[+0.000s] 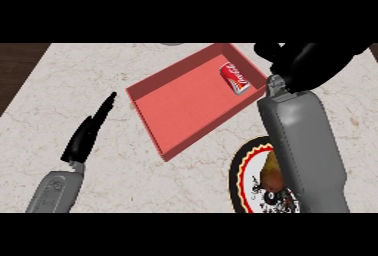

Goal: Pick the can from the plate and place it in the cardboard box

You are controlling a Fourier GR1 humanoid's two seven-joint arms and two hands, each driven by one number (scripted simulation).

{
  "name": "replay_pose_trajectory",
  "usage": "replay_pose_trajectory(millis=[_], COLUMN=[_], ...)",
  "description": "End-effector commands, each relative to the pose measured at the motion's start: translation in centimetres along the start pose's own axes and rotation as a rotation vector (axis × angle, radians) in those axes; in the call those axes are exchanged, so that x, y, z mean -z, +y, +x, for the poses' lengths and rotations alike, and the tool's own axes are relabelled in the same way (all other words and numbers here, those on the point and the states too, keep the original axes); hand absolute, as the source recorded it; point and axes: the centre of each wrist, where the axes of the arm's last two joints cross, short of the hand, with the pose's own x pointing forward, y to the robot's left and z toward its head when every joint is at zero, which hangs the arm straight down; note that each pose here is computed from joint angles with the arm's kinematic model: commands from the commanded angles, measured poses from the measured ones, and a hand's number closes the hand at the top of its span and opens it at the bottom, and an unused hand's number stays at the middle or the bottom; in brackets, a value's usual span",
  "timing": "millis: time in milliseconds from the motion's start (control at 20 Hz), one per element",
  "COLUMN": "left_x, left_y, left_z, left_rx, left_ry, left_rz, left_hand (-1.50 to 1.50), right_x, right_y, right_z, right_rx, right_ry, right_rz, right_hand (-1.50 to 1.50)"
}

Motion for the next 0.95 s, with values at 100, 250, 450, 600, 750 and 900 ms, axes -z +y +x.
replay_pose_trajectory(millis=[100,250,450,600,750,900], left_x=[-0.5,-0.8,-0.9,-1.6,-1.5,-1.9], left_y=[0.1,0.5,1.4,1.4,2.1,2.4], left_z=[-0.3,-0.9,-0.7,-1.9,-1.5,-2.3], left_rx=[0.006,0.005,-0.005,-0.013,-0.007,-0.002], left_ry=[0.013,0.031,0.017,0.050,0.037,0.052], left_rz=[0.020,0.034,0.034,0.055,0.067,0.065], left_hand=[0.00,0.00,0.00,0.00,0.00,0.00], right_x=[-2.4,-2.5,-4.6,-5.5,-6.9,-7.9], right_y=[-0.9,-2.7,-3.0,-4.2,-5.4,-6.6], right_z=[-3.2,-3.9,-7.4,-9.3,-11.5,-12.7], right_rx=[0.195,0.240,0.221,0.207,0.202,0.202], right_ry=[0.200,0.190,0.165,0.171,0.180,0.180], right_rz=[-0.114,-0.174,-0.170,-0.175,-0.156,-0.149], right_hand=[-1.50,-1.50,-1.50,-1.50,-1.50,-1.50])
